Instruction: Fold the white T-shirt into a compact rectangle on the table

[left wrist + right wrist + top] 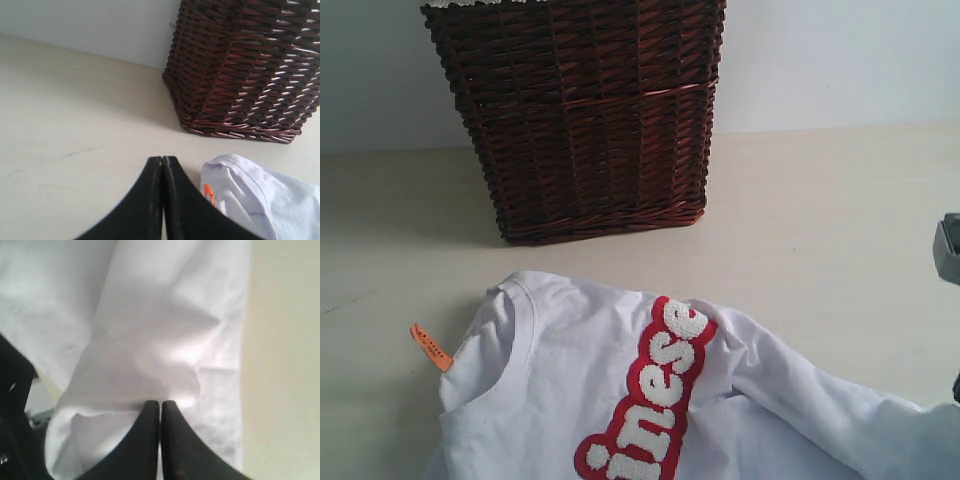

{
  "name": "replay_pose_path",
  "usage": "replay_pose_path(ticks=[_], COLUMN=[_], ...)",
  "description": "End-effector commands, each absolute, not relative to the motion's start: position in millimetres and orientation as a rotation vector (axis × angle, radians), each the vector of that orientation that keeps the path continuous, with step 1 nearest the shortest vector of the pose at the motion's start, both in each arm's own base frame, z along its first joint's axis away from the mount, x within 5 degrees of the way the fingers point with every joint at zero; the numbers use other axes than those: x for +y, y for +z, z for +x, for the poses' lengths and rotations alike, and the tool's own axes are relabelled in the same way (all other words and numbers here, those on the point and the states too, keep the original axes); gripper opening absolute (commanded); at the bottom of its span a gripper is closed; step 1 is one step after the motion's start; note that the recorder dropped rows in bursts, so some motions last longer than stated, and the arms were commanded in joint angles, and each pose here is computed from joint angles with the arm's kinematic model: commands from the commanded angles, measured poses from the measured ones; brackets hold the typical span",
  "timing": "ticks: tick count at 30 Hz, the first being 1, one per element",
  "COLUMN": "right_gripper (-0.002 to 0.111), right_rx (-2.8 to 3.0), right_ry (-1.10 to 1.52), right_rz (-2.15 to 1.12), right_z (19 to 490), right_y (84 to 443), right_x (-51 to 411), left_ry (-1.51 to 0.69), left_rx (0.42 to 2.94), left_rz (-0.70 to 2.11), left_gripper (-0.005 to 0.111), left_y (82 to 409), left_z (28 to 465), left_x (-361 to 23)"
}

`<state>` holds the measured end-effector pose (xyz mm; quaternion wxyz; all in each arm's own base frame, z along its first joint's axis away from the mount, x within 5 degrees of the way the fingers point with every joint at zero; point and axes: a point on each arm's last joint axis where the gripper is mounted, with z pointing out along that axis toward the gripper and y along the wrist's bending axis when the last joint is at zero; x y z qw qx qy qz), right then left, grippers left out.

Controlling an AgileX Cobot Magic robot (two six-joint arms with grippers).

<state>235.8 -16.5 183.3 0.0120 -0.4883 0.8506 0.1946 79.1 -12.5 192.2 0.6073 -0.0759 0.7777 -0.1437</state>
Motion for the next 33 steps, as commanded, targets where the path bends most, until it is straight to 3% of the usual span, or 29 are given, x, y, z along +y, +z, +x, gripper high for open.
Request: replay_pose_path(ticks=[1, 9, 17, 26, 30, 33], right_gripper=[0.000, 0.000, 0.000, 0.000, 0.000, 0.011], right_rx=[2.517, 2.512, 2.506, 2.536, 2.648, 2.711], right_ry=[0.531, 0.034, -0.185, -0.192, -0.251, -0.271], right_rz=[-1.506, -1.051, -0.497, -0.348, -0.488, -0.561], right_z=[243.0, 277.0, 294.9, 293.8, 288.0, 286.6], right_y=[206.0, 212.1, 219.9, 215.9, 194.6, 184.1], right_x=[-12.2, -29.8, -48.2, -51.6, -55.6, -57.9], left_ry=[-0.341, -0.341, -0.341, -0.341, -0.341, -0.341], left_rx=[1.793, 1.793, 1.793, 1.793, 1.793, 1.793], left_rz=[-0.174, -0.174, -0.174, -0.174, -0.174, -0.174], left_gripper=[0.000, 0.000, 0.000, 0.000, 0.000, 0.000], left_y=[192.1, 192.1, 192.1, 192.1, 192.1, 192.1], left_z=[78.4, 78.4, 78.4, 78.4, 78.4, 78.4], left_x=[-13.1, -13.1, -13.1, -13.1, -13.1, -13.1])
